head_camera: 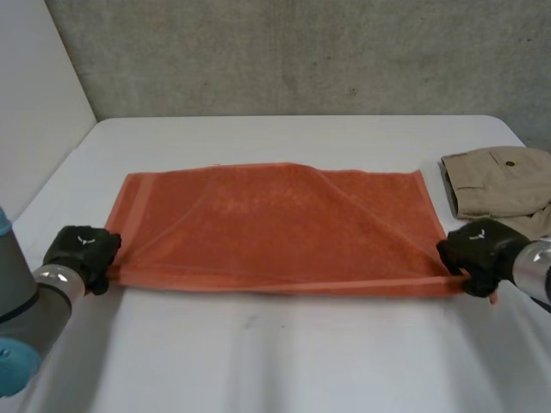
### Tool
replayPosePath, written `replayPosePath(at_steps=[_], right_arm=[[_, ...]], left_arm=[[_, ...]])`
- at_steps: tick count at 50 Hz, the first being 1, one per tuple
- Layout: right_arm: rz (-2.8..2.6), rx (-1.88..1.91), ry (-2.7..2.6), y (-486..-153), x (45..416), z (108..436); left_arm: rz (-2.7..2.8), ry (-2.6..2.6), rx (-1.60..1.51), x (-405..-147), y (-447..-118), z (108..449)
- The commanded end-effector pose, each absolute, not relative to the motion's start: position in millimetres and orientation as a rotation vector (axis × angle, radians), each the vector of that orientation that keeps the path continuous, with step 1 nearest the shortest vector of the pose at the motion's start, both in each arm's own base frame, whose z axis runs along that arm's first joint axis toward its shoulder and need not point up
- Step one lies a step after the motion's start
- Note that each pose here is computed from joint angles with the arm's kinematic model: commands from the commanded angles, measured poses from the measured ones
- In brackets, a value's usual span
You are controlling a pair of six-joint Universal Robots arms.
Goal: Fold the laundry.
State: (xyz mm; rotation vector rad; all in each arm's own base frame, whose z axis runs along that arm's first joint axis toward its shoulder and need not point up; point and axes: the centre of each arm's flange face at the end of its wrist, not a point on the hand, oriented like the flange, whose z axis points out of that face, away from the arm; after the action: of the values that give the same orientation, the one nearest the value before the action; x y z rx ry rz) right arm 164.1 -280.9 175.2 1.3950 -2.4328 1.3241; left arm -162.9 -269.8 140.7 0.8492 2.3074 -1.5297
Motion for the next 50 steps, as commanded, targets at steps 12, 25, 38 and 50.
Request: replayPosePath(at_steps=[12, 25, 38, 50], right_arm=[[1.028, 1.621, -2.383, -249, 142, 198], [1.396, 1.411, -2.147, -330, 199, 180], [1.548, 1.257, -1.974, -407, 225, 154], [1.625, 1.204, -1.895, -434, 236, 136]], left_arm=[[-1.167, 2.193, 1.323, -152, -223, 156], [-1.603, 2.096, 1.111, -204, -328, 158], [-1.671, 1.950, 0.916, -215, -411, 123], [-1.898, 1.752, 0.838, -233, -425, 131]])
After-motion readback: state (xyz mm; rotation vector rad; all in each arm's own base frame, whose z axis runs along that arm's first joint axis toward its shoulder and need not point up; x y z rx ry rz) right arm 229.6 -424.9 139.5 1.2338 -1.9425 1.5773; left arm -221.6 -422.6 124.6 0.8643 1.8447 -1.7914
